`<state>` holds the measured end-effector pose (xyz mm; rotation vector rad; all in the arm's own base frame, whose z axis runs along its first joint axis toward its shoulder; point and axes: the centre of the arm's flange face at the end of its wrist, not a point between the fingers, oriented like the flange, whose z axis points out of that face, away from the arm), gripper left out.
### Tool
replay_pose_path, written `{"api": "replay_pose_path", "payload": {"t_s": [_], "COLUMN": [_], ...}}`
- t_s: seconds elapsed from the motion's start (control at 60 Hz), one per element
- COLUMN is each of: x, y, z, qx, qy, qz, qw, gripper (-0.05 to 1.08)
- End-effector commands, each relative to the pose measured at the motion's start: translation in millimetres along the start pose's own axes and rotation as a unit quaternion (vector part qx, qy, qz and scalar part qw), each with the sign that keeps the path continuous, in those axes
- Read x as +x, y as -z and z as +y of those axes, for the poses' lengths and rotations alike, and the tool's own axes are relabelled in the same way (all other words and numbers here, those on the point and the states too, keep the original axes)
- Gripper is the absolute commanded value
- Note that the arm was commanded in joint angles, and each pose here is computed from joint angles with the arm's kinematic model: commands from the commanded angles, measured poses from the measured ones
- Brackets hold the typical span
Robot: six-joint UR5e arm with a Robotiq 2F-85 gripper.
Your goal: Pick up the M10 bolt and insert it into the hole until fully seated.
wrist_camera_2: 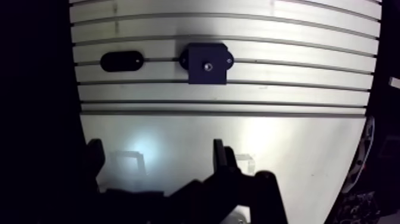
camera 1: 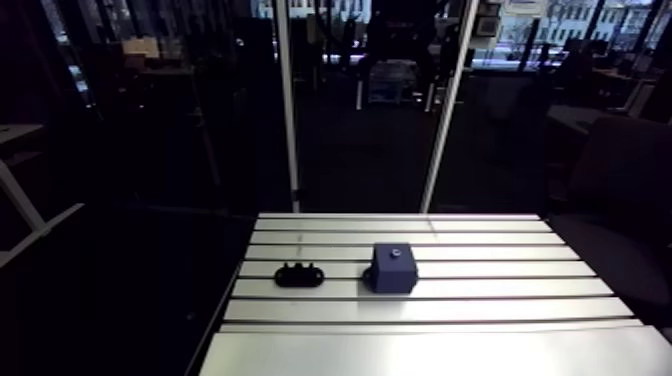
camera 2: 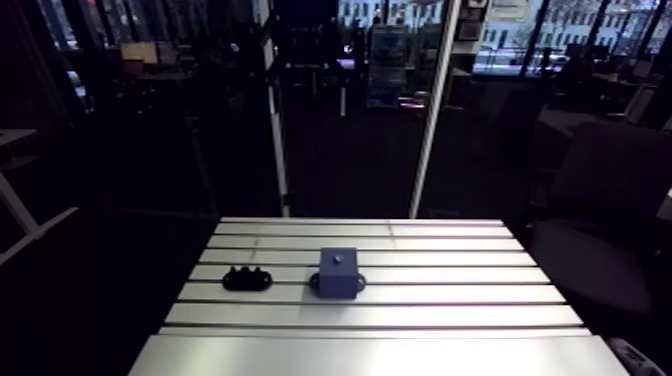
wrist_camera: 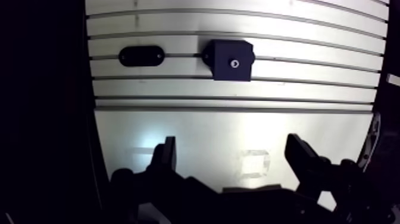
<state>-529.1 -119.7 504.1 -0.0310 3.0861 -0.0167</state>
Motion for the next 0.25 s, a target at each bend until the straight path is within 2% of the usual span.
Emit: {"api": "replay_pose_path", "payload": {"t_s": [0.017,0.25], "x": [0.3,0.8], "y": [-3.6,-4.4], "z": [0.3,-0.1], "qx": [-0.0008,0.0016], "qy": [-0.001,0.000], "qz": [-0.003,-0.004], "qw": [1.000,1.000], "gripper": [0.01,0.01]}}
